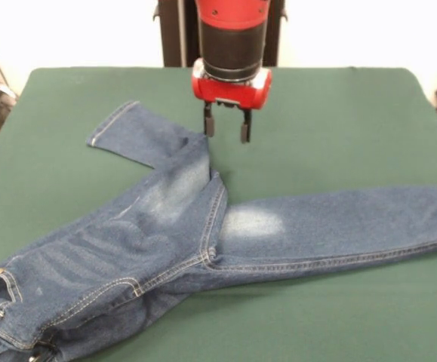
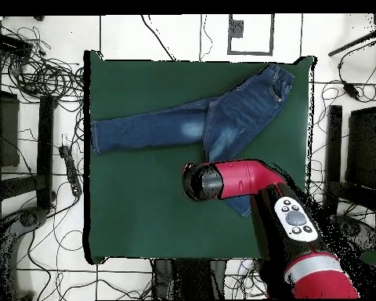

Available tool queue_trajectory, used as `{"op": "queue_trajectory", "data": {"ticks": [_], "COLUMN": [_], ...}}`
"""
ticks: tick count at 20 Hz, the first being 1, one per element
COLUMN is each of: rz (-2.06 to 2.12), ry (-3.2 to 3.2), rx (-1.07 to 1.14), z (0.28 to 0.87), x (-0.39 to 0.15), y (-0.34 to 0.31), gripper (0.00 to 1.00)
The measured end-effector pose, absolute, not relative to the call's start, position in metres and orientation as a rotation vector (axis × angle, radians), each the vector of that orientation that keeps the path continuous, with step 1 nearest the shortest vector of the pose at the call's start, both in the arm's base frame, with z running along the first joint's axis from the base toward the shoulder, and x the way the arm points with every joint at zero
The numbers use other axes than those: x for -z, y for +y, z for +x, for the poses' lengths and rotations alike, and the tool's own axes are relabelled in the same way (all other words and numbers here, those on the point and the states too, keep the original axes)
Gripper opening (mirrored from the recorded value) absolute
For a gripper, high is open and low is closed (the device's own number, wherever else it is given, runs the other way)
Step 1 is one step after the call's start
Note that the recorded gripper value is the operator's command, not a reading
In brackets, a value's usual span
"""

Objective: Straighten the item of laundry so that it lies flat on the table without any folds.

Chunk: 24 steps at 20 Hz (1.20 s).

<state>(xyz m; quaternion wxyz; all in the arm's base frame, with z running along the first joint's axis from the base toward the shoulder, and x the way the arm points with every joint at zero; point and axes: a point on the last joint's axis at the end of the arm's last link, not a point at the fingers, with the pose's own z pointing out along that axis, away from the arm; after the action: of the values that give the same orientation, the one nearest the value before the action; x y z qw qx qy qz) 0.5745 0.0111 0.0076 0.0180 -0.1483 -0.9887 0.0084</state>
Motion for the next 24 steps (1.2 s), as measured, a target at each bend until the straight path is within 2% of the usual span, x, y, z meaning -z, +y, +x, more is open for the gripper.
{"op": "queue_trajectory", "data": {"ticks": [24], "rz": [-0.226], "ry": [-3.123], "rx": [-0.173], "z": [0.552], "x": [0.006], "y": [-0.033], "gripper": [1.0]}}
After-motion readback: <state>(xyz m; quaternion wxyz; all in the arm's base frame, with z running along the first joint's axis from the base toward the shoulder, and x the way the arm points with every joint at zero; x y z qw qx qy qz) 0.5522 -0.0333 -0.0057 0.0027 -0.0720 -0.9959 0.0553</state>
